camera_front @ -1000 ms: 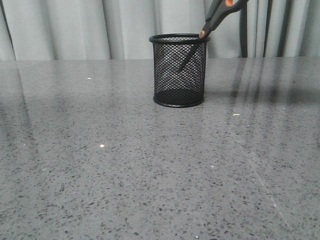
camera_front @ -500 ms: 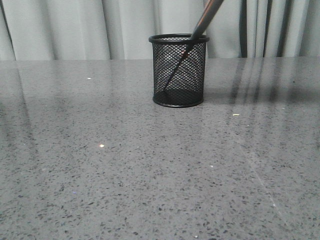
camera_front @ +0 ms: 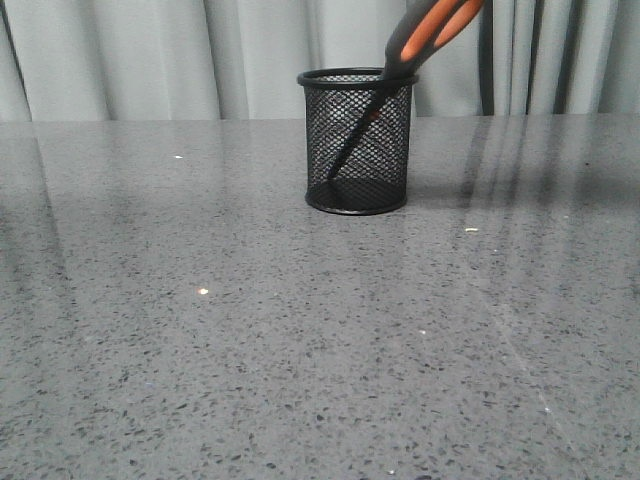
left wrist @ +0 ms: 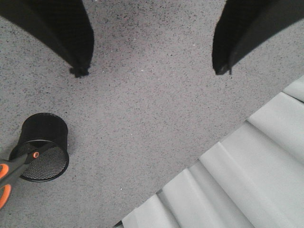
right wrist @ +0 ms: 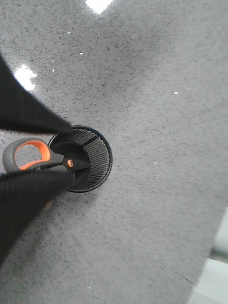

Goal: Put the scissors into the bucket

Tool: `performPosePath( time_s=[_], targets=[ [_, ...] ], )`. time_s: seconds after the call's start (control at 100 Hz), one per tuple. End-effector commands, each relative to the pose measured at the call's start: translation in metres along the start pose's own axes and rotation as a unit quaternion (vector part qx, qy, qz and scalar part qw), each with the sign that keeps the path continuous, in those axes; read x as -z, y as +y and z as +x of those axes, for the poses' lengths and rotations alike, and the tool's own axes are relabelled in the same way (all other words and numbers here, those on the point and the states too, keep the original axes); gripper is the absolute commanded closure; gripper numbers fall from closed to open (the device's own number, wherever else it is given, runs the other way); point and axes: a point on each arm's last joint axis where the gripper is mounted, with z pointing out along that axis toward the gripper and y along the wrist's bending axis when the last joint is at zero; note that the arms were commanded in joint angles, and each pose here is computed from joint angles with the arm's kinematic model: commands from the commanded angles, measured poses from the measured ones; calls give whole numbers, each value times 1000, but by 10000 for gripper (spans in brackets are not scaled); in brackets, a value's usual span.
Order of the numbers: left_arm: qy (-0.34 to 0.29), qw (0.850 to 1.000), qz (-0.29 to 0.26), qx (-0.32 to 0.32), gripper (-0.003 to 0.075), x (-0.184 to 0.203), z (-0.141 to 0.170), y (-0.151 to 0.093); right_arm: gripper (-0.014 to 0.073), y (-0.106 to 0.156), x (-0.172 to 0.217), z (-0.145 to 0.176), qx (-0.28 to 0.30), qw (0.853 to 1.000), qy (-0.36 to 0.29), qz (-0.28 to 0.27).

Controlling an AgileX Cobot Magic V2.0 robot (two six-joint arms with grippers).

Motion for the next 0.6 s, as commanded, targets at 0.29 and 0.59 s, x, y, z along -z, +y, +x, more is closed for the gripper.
performPosePath(
  time_s=[0.29,0.59],
  targets=[
    [-104,994,28,33,740,17,-20,-10,645,31,101,-16,41,976,-208,43],
    [-213,972,-59,75,740,34,-4,-19,645,40,135,31,39,944,-312,104]
  ],
)
